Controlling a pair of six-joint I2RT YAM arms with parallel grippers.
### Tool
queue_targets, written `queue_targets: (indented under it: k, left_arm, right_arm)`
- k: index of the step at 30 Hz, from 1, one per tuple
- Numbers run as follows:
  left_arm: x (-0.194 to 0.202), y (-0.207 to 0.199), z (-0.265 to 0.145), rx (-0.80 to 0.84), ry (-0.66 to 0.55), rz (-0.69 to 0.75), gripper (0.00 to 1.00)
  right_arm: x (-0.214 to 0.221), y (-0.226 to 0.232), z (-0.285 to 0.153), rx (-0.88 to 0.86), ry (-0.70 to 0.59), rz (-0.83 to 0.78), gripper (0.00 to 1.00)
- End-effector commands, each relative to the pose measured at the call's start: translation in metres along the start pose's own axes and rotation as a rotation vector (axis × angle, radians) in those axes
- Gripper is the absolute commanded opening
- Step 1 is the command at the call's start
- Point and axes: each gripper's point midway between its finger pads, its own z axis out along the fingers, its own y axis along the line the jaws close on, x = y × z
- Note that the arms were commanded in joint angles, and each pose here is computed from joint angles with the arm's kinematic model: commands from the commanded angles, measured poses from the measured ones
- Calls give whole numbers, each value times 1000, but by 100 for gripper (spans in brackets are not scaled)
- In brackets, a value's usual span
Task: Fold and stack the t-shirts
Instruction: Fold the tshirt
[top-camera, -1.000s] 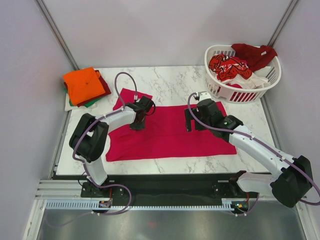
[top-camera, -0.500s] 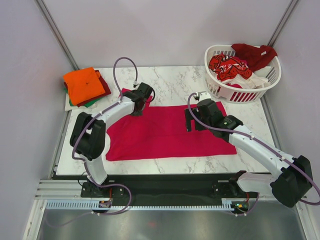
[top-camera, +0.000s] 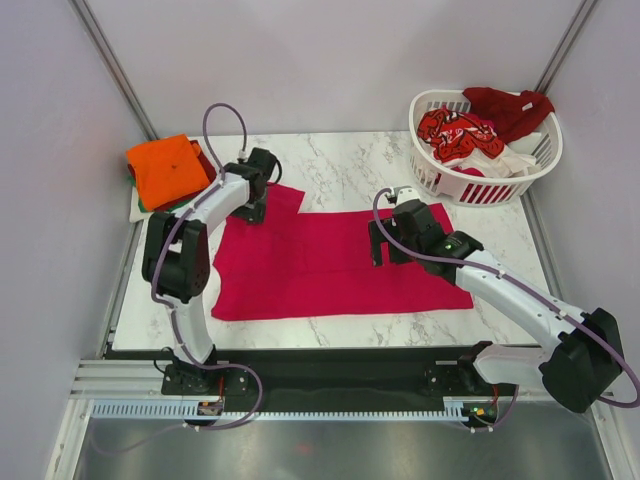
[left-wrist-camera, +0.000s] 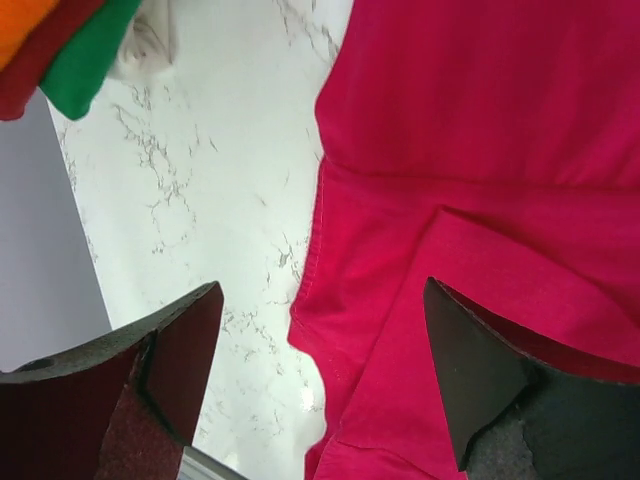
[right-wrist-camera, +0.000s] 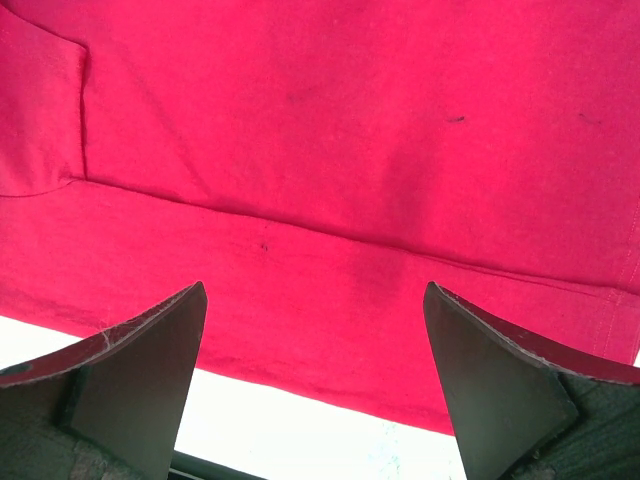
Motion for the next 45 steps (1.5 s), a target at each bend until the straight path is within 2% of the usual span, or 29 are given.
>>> queue_targets:
  k: [1, 4, 5, 6, 10, 11, 13, 15, 18, 21, 34, 37, 38, 41, 42, 44, 45]
  left_arm:
    - [-38, 5, -21, 73, -82, -87, 88]
    - [-70, -5, -24, 152, -122, -111, 86]
    - [-73, -15, -14, 172, -106, -104, 85]
    - [-94, -12, -17, 198, -139, -135, 84]
    - [-135, -36, -5, 392, -159, -193, 80]
    - [-152, -30, -6, 420, -189, -226, 79]
    - [-157, -40, 11, 469, -162, -263, 78]
    - [-168, -32, 20, 479, -170, -312, 76]
    - [-173, -37, 49, 531, -130, -382, 73]
    - [-182, -39, 57, 573, -134, -414, 69]
    - [-161, -54, 111, 559, -53, -405, 63]
    - [-154, -59, 118, 559, -34, -391, 54]
    - [-154, -58, 119, 558, -38, -390, 43]
    - [-155, -59, 118, 569, -41, -387, 27]
    - [-156, -59, 117, 572, -45, -383, 16]
    - [-156, -59, 113, 580, -47, -381, 2]
    - [-158, -58, 110, 585, -51, -380, 2]
  right_arm:
    - [-3, 1, 1, -4, -12, 6, 98]
    - [-4, 0, 1, -2, -14, 8, 98]
    - [-3, 0, 1, -2, -10, 6, 98]
    - [-3, 0, 1, -1, -12, 5, 98]
    - [-2, -2, 1, 9, -12, 4, 98]
    - [-1, -3, 1, 12, -12, 4, 98]
    - [1, -5, 2, 22, -8, 4, 98]
    - [1, -5, 4, 23, -5, 2, 98]
    - [3, -5, 7, 31, 7, 0, 98]
    - [6, -5, 11, 34, 22, -6, 98]
    - [12, -7, 19, 53, 53, -15, 98]
    - [14, -7, 21, 54, 61, -15, 98]
    - [14, -7, 22, 53, 64, -17, 98]
    - [14, -8, 23, 58, 64, -14, 98]
    - [16, -8, 24, 60, 70, -18, 98]
    - [15, -7, 24, 60, 68, -18, 98]
    - [14, -7, 25, 59, 69, -17, 98]
